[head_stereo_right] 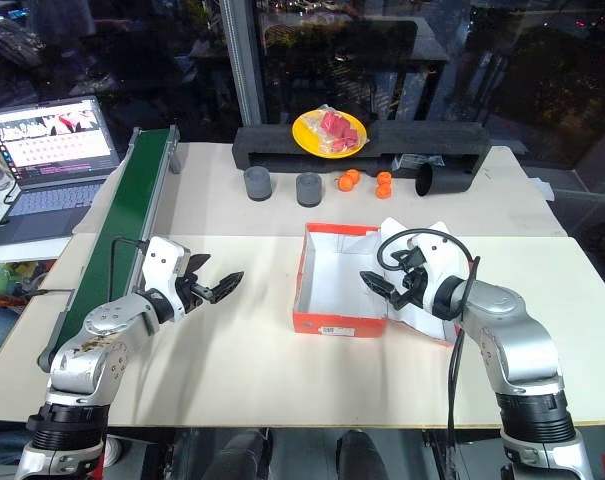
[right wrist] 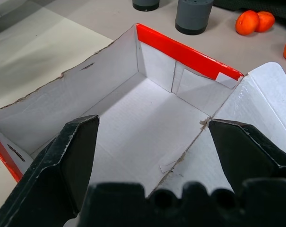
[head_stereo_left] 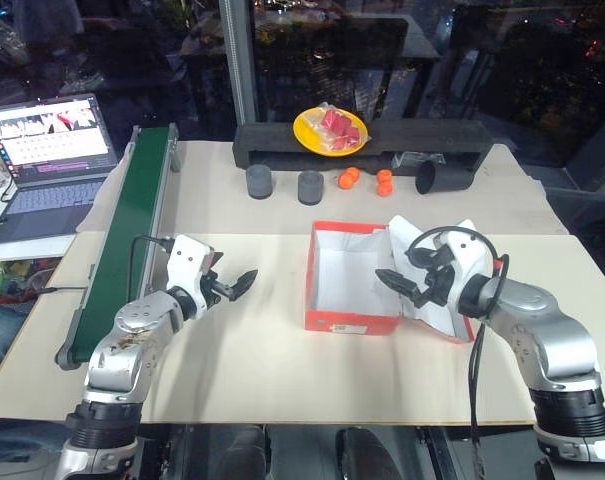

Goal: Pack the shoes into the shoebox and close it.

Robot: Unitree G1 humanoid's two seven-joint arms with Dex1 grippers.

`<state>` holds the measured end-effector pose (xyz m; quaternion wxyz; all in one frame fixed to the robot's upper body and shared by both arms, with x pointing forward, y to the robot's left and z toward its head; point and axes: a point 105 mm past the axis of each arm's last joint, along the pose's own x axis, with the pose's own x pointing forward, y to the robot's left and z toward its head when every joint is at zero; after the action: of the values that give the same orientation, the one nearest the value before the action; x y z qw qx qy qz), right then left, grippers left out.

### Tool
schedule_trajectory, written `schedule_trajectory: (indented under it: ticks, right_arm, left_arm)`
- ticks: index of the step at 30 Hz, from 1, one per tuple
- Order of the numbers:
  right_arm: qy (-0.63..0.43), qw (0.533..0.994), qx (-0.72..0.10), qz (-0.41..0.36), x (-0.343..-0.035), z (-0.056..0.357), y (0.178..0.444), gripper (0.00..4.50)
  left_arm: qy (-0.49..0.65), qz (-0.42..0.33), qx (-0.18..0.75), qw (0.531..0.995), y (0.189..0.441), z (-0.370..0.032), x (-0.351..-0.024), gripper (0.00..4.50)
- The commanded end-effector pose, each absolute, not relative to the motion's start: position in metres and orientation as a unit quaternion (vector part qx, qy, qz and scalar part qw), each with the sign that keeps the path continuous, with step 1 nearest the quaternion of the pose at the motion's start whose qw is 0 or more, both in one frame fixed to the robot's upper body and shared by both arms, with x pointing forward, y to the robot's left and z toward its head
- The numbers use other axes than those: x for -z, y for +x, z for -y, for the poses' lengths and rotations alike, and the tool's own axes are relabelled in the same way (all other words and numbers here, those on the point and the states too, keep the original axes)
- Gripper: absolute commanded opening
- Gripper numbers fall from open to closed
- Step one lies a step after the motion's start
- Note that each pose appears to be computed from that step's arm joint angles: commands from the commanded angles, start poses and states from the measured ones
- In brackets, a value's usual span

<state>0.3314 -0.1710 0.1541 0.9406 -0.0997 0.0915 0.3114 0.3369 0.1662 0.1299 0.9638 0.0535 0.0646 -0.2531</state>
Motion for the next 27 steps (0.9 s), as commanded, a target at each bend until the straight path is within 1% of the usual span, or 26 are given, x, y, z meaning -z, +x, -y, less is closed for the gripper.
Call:
schedule_trajectory:
  ticks: [1,4,9,13,16,20,24,27]
  right_arm:
    - [-0.107,0.943,-0.308,-0.073,-0.161,0.172,0.33,4.42]
    - [-0.106,0.943,-0.304,-0.077,-0.159,0.173,0.329,4.42]
    - [-0.116,0.941,-0.309,-0.076,-0.158,0.171,0.333,4.42]
    - [-0.134,0.935,-0.324,-0.061,-0.162,0.16,0.345,4.42]
    - [-0.134,0.931,-0.337,-0.045,-0.17,0.15,0.354,4.42]
    - [-0.144,0.923,-0.355,-0.029,-0.175,0.132,0.367,4.42]
    - [-0.129,0.914,-0.384,-0.019,-0.178,0.113,0.372,4.42]
    - [-0.108,0.902,-0.419,-0.006,-0.187,0.091,0.37,4.42]
  left_arm:
    - [0.046,-0.034,0.262,0.963,0.338,-0.163,-0.144,4.5]
    - [0.033,-0.015,0.272,0.962,0.339,-0.162,-0.155,4.5]
    - [0.019,-0.022,0.261,0.965,0.339,-0.165,-0.155,4.5]
    - [0.032,-0.026,0.202,0.979,0.344,-0.189,-0.154,4.5]
    - [0.034,-0.018,0.169,0.985,0.345,-0.202,-0.157,4.5]
    - [0.035,-0.012,0.099,0.994,0.343,-0.223,-0.157,4.5]
    - [0.032,-0.011,0.032,0.999,0.337,-0.243,-0.156,4.5]
    - [0.026,-0.008,-0.032,0.999,0.331,-0.266,-0.154,4.5]
